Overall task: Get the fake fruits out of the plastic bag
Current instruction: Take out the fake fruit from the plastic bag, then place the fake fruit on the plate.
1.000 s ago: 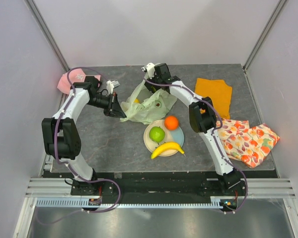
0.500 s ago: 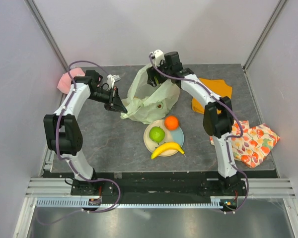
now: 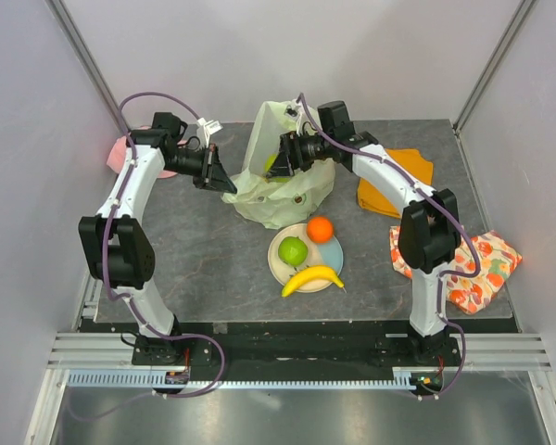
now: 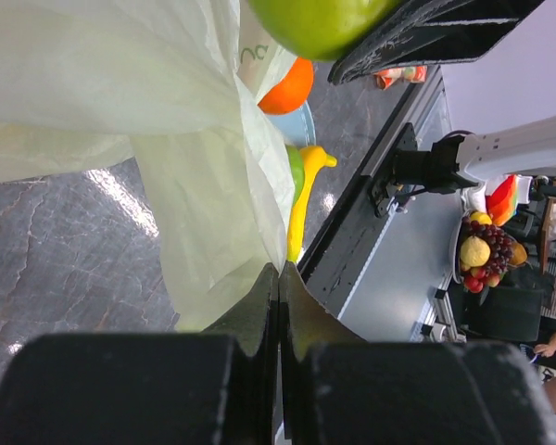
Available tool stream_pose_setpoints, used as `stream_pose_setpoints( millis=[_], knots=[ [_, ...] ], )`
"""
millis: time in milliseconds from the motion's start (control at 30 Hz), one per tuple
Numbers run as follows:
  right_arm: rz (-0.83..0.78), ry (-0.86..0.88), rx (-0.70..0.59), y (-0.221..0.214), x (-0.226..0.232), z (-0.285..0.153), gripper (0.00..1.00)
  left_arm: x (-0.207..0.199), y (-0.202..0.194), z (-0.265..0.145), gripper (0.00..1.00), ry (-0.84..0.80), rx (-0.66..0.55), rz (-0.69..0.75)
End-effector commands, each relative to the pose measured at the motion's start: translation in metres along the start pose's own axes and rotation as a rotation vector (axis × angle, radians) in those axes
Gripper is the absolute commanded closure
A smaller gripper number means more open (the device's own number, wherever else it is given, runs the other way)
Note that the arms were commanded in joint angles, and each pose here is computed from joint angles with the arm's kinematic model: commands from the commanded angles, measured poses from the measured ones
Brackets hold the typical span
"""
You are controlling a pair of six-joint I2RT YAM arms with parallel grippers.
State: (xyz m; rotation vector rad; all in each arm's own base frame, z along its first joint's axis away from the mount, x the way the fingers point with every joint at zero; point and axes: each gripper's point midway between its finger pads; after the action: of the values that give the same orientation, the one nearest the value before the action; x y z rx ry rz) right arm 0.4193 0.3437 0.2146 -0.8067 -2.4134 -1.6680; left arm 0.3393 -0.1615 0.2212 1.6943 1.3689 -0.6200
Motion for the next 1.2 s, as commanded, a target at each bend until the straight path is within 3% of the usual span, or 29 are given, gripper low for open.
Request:
stream_pose_setpoints(
  millis=[0, 267, 367, 533, 567, 667, 767, 1167],
  knots=[
    [0.004, 0.082, -0.095, 0.043, 0.032, -0.025, 0.37, -0.011, 0.013, -0.007, 0.98, 0.010, -0.037, 0.058],
    [-0.252, 0.036, -0.063, 0.071, 0.083, -0.094, 0.41, -0.008, 0.013, -0.007, 0.98, 0.023, -0.042, 0.059],
    [-0.351, -0.015, 0.016, 0.046, 0.095, -0.121, 0.43, -0.007, 0.014, -0.007, 0.98, 0.028, -0.045, 0.062],
    [-0.460, -0.105, 0.261, -0.059, 0.088, -0.154, 0.45, -0.007, 0.015, -0.008, 0.99, 0.028, -0.049, 0.065],
    [-0.420, -0.110, 0.332, -0.094, 0.082, -0.155, 0.46, -0.009, 0.015, -0.009, 0.98, 0.028, -0.051, 0.067],
    [-0.363, -0.135, 0.422, -0.137, 0.078, -0.161, 0.48, -0.010, 0.016, -0.010, 0.98, 0.034, -0.057, 0.073],
    [-0.270, -0.128, 0.458, -0.161, 0.078, -0.157, 0.49, -0.009, 0.015, -0.010, 0.98, 0.040, -0.056, 0.071],
    [-0.064, -0.178, 0.539, -0.198, 0.032, -0.114, 0.47, -0.006, 0.001, -0.011, 0.99, 0.062, -0.047, 0.068]
  ],
)
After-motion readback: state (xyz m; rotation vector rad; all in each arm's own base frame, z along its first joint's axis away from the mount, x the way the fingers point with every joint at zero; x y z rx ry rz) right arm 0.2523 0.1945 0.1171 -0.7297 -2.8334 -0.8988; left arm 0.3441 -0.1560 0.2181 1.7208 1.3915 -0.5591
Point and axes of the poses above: each gripper's point midway between its finger pads, its own z axis out along the fingers, its own x axis along the line the jaws close on, y = z × x, and after that the axes turned 11 degrees about -z, right-handed
